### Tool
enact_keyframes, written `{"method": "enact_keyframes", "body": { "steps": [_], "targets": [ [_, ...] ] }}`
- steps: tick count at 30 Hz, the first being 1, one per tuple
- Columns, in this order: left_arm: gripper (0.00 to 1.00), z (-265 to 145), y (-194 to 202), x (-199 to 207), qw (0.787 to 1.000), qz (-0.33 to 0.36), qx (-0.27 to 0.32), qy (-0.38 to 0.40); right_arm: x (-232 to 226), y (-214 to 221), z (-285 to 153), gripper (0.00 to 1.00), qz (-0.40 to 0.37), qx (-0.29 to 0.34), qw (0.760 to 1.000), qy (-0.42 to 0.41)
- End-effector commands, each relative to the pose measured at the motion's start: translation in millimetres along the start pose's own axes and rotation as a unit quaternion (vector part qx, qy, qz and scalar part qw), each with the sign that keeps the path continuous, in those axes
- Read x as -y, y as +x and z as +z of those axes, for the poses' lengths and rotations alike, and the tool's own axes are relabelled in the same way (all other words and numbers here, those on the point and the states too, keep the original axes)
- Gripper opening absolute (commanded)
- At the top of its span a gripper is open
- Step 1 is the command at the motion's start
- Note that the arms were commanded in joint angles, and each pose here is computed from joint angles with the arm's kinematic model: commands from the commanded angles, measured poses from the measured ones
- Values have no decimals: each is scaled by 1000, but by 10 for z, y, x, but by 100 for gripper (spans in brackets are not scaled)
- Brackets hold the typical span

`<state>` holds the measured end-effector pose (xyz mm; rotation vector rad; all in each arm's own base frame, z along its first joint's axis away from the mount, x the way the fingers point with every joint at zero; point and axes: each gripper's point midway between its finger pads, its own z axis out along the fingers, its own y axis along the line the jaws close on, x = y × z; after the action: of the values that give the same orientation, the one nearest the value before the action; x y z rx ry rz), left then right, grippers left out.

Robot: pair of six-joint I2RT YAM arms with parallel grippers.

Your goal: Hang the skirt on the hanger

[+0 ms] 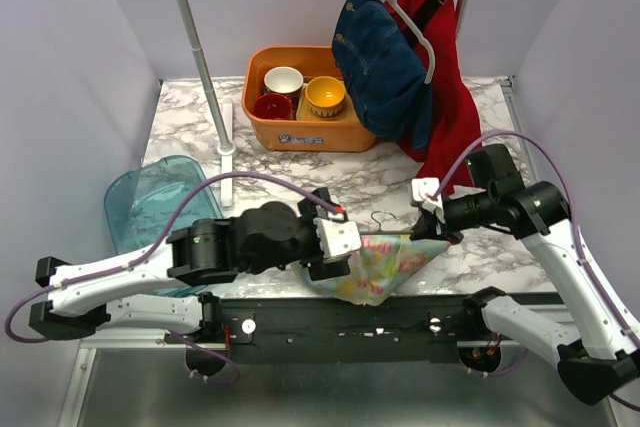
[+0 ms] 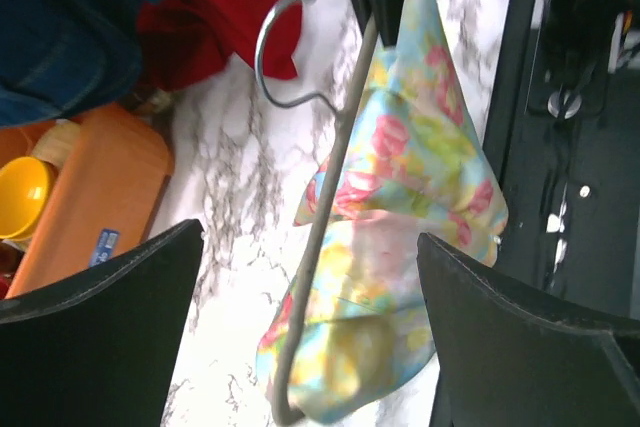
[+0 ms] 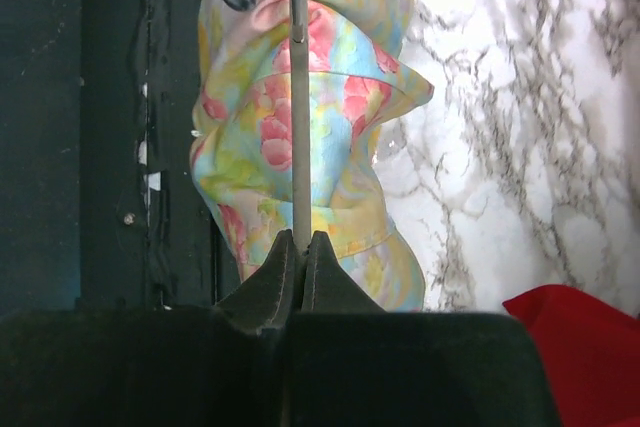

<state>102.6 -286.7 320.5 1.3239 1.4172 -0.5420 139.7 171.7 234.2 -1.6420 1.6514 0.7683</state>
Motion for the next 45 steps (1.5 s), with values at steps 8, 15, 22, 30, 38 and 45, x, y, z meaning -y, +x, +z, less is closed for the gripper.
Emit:
{"method": "enact_keyframes", "body": {
  "steps": [8,15,22,30,38,45],
  "targets": [
    [83,355,215,351,985,-29,-30,166,-286,-120,-13,1,-100,64,992,-37],
    [47,403,509,742,958,-88,-100,253,-248,-185,-21,1,-108,75,991,-31],
    [0,393,587,641,966,-118,-97,207,-229,-216,13,1,-100,84,991,-37],
    [0,117,690,205,966,-245,-68,36,186,-433,-30,64,16,102,993,53],
    [0,-212,634,-45,937,-347,-16,-51,339,-481,-74,81,119,167,977,64],
    [0,-365,308,-254,914,-396,33,-84,251,-195,346,80,169,193,966,-32]
  ]
}}
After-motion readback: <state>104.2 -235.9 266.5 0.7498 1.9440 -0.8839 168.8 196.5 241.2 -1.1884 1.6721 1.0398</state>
